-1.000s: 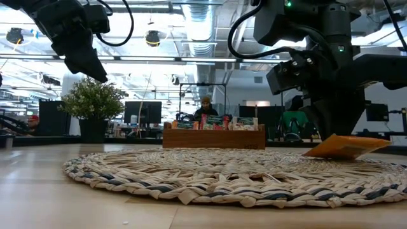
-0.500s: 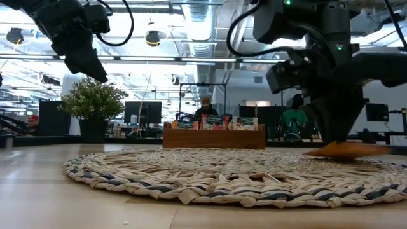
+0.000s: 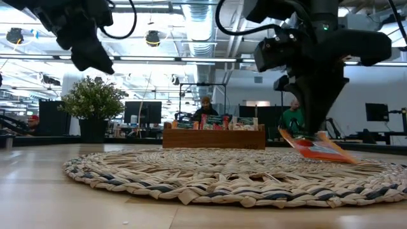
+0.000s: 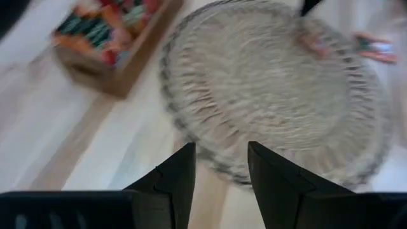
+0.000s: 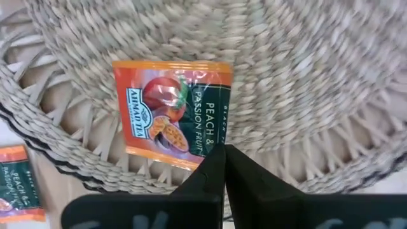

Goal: Pick & Place Tea
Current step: Put the orange tea bag into the left section of the wooden organizer

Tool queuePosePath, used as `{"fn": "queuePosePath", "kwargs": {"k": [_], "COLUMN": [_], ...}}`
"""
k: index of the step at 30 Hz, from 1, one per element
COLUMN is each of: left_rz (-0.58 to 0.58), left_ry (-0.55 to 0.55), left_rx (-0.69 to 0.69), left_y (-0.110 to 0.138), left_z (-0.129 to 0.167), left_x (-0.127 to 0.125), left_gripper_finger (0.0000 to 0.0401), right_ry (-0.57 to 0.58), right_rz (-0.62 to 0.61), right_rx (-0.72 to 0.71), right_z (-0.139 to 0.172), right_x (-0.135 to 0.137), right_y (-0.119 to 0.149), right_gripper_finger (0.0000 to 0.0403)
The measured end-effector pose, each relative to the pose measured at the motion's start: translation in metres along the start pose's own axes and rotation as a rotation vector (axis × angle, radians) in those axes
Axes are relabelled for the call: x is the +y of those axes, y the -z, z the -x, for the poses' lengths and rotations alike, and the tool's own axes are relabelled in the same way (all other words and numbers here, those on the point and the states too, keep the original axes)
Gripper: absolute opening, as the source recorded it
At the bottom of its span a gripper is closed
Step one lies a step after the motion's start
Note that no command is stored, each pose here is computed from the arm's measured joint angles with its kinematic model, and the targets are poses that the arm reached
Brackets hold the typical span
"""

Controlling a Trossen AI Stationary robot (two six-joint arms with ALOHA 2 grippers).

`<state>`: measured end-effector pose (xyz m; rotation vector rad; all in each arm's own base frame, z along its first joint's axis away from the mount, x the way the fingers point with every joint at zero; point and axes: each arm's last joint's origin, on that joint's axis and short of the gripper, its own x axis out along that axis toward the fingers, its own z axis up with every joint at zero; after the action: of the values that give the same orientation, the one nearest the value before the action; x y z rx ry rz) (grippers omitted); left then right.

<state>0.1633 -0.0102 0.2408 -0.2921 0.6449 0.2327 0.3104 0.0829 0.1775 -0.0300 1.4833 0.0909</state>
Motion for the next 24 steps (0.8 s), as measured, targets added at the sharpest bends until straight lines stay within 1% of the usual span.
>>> {"fn": "queuePosePath", "kwargs": {"k": [4, 6, 10, 14, 20, 24], "left_rz": [-0.021, -0.023, -0.013, -0.013, -0.023, -0.024], "left_ry": [0.097, 0.127, 0.156, 0.176, 0.156, 0.176], "left_rx": [-0.048, -0.075, -0.123, -0.126, -0.055, -0.016], "left_y": [-0.007, -0.010, -0.016, -0.019, -0.014, -0.012], "left_z": [0.000, -0.001, -0.006, -0.015, -0.031, -0.040], "left_x": [-0.005, -0.007, -0.012, -0.015, -0.017, -0.019], "left_gripper_finger": [0.0136, 0.0136, 0.0136, 0.0136, 0.0136, 0.0136], "right_ry": [0.012, 0.020, 0.019, 0.017, 0.041, 0.042], "right_rz": [0.007, 0.009, 0.005, 0.000, 0.026, 0.026], "right_rx": [-0.016, -0.026, -0.041, -0.057, -0.067, -0.070], "right_z": [0.006, 0.009, 0.015, 0.021, 0.030, 0.033], "right_x": [-0.003, -0.004, -0.007, -0.009, -0.009, -0.009], "right_y": [-0.005, -0.007, -0.012, -0.016, -0.020, -0.021], "right_gripper_finger": [0.0000, 0.0000, 0.0000, 0.0000, 0.0000, 0.0000]}}
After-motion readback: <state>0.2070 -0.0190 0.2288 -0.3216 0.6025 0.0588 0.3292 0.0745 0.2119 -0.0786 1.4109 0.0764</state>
